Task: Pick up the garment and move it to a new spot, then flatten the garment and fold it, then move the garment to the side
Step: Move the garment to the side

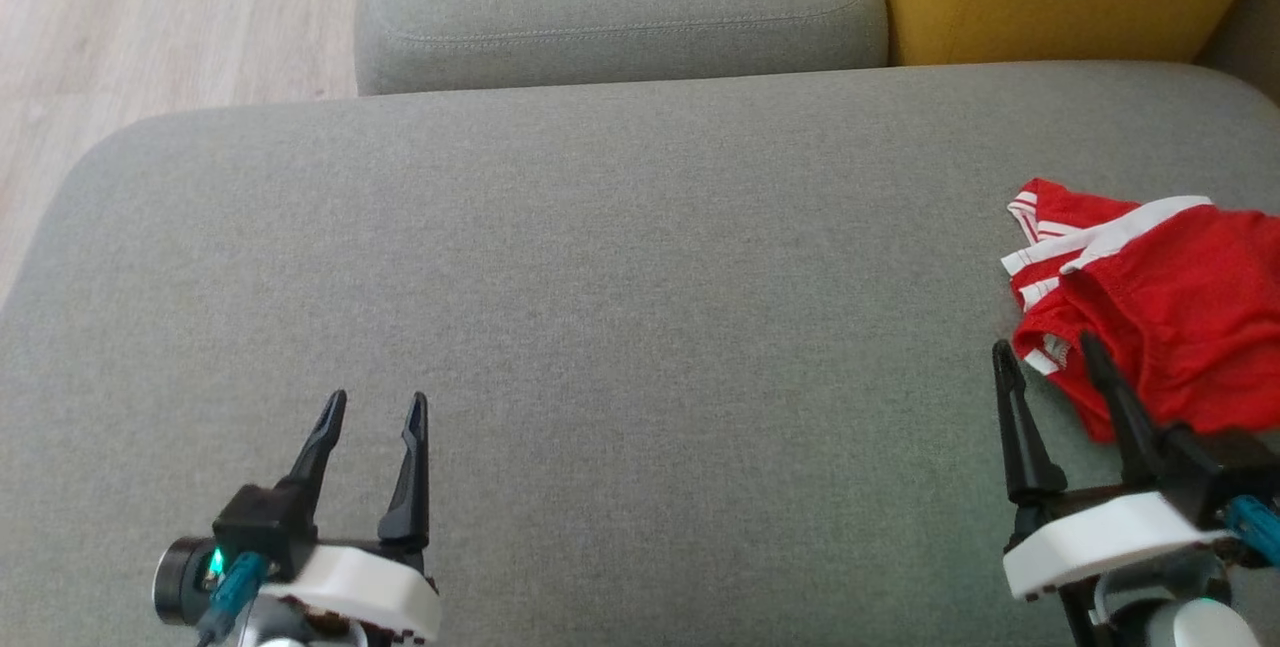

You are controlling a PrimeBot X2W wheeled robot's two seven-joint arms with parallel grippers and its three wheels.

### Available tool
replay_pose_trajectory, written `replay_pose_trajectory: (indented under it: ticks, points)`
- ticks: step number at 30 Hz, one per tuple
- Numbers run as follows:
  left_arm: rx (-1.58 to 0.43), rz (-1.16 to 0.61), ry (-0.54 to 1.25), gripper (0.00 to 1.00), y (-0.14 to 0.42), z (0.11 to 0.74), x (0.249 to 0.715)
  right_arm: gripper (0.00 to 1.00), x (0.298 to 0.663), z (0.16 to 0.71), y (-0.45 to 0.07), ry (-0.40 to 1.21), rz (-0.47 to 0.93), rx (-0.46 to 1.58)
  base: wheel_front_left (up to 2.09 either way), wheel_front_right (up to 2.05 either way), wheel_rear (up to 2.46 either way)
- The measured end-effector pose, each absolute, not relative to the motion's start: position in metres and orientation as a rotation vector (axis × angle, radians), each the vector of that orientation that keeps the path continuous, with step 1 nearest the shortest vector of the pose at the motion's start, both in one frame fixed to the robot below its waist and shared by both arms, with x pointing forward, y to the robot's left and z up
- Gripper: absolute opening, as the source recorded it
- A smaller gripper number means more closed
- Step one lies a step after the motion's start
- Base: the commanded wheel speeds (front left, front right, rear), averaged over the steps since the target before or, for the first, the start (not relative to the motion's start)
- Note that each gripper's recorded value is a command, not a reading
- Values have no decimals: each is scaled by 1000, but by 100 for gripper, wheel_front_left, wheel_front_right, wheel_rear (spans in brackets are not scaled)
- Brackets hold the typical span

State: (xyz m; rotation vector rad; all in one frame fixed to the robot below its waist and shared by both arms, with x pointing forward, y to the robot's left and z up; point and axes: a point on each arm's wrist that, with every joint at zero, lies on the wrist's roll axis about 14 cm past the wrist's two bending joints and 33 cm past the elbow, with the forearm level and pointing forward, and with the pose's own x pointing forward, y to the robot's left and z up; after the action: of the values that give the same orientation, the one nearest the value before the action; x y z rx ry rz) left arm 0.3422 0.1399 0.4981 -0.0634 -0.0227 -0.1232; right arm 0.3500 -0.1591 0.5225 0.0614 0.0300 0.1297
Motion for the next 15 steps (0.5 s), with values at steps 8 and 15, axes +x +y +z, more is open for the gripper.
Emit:
replay_pose_trajectory:
  ticks: [8,15]
  points:
    - [-59,-124,-23,100,139,500,341,100,348,520,-159,47,129,63,0,0,0]
    - [-55,-133,-23,100,138,500,341,100,348,520,-159,51,127,64,0,0,0]
